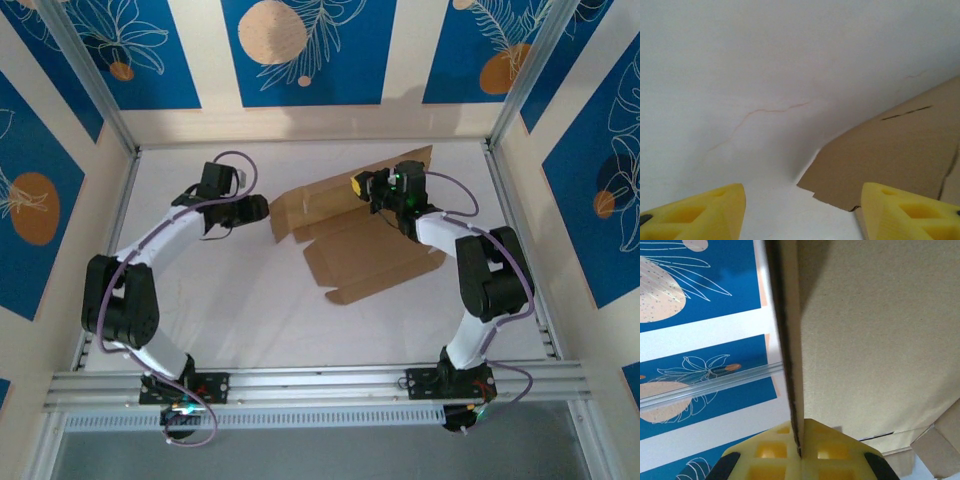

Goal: Fold the paper box

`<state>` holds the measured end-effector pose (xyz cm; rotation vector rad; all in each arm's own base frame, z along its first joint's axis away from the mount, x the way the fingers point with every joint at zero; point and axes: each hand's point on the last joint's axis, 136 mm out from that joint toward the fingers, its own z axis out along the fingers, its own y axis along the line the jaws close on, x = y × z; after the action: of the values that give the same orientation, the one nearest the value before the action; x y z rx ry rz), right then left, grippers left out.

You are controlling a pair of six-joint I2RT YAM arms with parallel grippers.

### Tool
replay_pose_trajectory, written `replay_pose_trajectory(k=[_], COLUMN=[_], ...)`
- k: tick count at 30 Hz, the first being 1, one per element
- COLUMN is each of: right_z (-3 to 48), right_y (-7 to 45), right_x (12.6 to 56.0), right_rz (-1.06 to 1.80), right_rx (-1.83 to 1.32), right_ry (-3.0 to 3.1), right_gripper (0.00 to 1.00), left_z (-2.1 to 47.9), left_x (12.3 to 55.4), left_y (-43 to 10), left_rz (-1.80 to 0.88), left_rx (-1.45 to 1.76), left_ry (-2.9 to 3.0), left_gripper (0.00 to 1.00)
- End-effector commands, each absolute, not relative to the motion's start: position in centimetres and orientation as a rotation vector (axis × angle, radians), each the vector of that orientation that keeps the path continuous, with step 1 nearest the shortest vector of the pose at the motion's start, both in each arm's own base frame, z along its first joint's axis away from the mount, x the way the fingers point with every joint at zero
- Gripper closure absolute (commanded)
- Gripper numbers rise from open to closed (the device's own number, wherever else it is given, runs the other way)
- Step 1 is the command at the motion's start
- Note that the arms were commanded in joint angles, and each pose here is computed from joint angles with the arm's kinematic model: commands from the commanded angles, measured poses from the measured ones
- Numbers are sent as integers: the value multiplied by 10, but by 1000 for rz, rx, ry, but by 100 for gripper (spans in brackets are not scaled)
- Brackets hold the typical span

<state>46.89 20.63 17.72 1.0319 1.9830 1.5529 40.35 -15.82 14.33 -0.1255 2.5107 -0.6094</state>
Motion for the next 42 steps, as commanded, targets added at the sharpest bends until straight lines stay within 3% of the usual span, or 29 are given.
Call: replay_pose_trajectory(k=[1, 11, 20, 28, 35, 39, 42], right_z=[147, 148, 148, 152, 153, 159, 166], right_y=[218, 233, 240, 234, 224, 227, 226], right_x=[455, 454, 449, 444, 441, 440, 443], right_rz=[1555, 1609, 1650, 1624, 1490, 1484, 1522], right_rx=[1065, 1041, 1020, 935, 922, 917, 933], right_ry=[2077, 2083, 2091, 2122, 2194, 2166, 2101], right_gripper=[100, 100, 100, 100, 100, 100, 100], left_z=[163, 166, 170, 188, 231, 271, 258], left_x=[415, 409, 413, 395, 373, 353, 334], left_y=[-189, -235, -257, -236, -187, -196, -218], left_rz=[-834, -1166, -1282, -1162, -922, -975, -1040], left_rx=[-55, -49, -41, 33, -30, -11, -32], left_ry=[2398, 2272, 2203, 2155, 2157, 2115, 2170], left_gripper=[39, 45, 47, 48, 40, 39, 40])
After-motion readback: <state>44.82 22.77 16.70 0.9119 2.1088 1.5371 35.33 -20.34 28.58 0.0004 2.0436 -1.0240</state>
